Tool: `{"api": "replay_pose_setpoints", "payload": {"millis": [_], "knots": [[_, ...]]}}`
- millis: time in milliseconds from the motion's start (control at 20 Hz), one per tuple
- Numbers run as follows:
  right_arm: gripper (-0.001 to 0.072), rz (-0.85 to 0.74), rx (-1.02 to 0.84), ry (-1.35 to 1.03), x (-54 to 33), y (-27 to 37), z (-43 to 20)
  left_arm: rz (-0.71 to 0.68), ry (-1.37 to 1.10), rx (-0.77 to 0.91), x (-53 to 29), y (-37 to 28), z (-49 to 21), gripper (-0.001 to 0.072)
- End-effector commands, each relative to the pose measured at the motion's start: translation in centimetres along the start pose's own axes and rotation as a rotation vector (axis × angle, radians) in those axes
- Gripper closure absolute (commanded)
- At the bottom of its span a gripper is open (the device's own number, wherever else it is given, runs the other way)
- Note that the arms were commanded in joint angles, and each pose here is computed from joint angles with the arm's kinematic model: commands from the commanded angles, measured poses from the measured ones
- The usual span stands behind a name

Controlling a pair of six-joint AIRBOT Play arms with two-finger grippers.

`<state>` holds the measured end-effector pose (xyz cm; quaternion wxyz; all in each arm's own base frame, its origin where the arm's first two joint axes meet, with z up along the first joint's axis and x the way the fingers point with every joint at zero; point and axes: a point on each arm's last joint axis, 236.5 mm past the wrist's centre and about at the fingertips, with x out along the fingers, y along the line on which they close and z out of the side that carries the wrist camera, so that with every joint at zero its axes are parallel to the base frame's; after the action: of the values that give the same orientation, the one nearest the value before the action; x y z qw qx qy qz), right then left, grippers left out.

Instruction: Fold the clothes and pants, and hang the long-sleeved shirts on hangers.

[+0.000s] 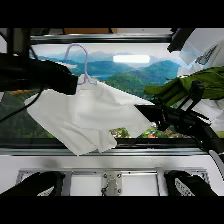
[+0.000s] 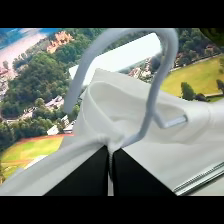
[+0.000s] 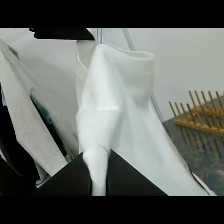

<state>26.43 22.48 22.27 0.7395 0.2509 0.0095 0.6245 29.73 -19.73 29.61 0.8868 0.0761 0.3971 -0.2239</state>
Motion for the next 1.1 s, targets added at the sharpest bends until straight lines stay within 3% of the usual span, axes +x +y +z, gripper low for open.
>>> {"api": "replay_pose_setpoints", "payload": {"millis": [0, 350, 450, 500, 900, 950, 1050], "knots": [[0.0704, 0.016, -0.011, -0.012, 1.0, 0.5, 0.7, 0.000, 0.057, 0.037, 1.1, -1.4, -0.5, 0.0690], [0.0704, 0.019, 0.011, -0.013, 1.1, 0.6, 0.9, 0.019, 0.000, -0.015, -1.6, 0.8, -0.2, 0.0687], [0.0704, 0.019, 0.021, -0.012, 1.1, 0.6, 0.9, 0.002, -0.027, -0.027, -2.9, 0.8, -0.2, 0.0250], [0.0704, 0.019, 0.021, -0.012, 1.1, 0.6, 0.9, -0.008, -0.039, -0.032, -3.5, 0.8, -0.2, 0.0194], [0.0704, 0.019, 0.031, -0.013, 1.1, 0.5, 0.9, -0.018, -0.211, -0.052, -7.6, 1.3, 1.7, 0.0203], [0.0704, 0.019, 0.034, -0.013, 1.1, 0.6, 0.9, -0.019, -0.230, -0.053, -8.0, 1.3, 1.9, 0.0230], [0.0704, 0.016, 0.034, -0.021, 1.1, 0.5, 1.1, -0.020, -0.240, -0.053, -8.5, 1.3, 1.8, 0.0478]]}}
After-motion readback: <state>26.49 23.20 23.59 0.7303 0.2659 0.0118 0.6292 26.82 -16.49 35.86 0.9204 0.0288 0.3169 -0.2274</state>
